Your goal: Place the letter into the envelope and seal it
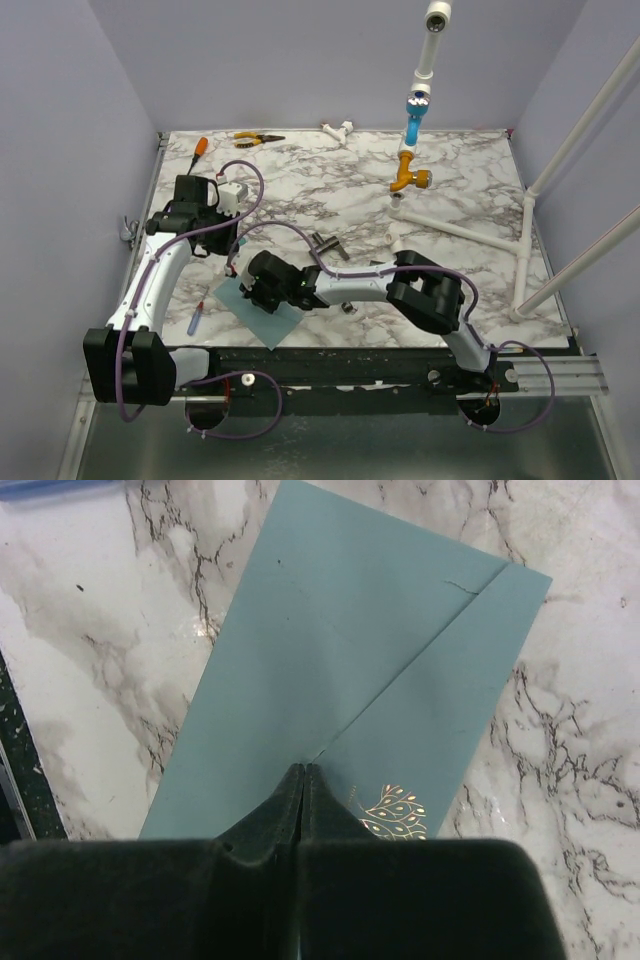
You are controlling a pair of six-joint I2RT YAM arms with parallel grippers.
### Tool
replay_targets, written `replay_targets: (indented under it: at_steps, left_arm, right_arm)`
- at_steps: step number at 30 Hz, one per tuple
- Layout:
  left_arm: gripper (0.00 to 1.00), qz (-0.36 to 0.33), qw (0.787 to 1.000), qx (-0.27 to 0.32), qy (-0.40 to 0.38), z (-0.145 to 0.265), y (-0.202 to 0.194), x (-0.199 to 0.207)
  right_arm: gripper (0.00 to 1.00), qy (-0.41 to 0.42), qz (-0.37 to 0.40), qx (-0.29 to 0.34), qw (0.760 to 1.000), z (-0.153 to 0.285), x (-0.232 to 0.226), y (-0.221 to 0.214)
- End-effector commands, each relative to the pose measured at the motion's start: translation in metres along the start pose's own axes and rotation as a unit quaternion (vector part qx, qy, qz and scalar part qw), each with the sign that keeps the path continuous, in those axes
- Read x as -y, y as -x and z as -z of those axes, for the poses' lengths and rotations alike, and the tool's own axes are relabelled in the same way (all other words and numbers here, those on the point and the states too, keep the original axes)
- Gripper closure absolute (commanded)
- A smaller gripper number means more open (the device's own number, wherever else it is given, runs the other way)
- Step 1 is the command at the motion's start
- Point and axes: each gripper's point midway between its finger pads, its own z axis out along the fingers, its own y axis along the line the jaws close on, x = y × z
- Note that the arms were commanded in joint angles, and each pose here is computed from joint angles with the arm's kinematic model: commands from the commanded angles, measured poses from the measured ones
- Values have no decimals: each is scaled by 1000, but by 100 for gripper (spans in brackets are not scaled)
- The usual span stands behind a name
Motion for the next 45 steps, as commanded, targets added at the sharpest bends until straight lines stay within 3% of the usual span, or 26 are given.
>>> replay_targets:
  at_steps: [1,6,23,28,32,38,42,45]
  left_arm:
    - [100,-2,1000,15,-16,10,6,9]
    - [100,-3,1000,16,-16,11,8,10]
    - [100,-1,1000,26,-4,18,14,4]
    - [100,-3,999,33,2,21,18,2]
    - [100,-6,999,44,11,28,25,-1]
    - [100,-15,996,87,17,51,53,-4]
    - [100,-20,994,111,-12,63,66,10]
    - [100,-30,991,124,-39,72,67,23]
  right_arm:
    - [100,17,19,33,999,29,-4,49]
    - [100,34,15,59,998,42,-11,67]
    - [99,-11,-2,-46,999,-1,8,-44]
    - [99,-14,0,-56,998,2,9,-52]
    - [100,-10,5,-32,999,10,7,-26]
    - [93,23,15,62,998,46,-7,57]
    - [77,67,19,130,989,80,-25,106]
    - [56,77,26,174,981,114,-30,128]
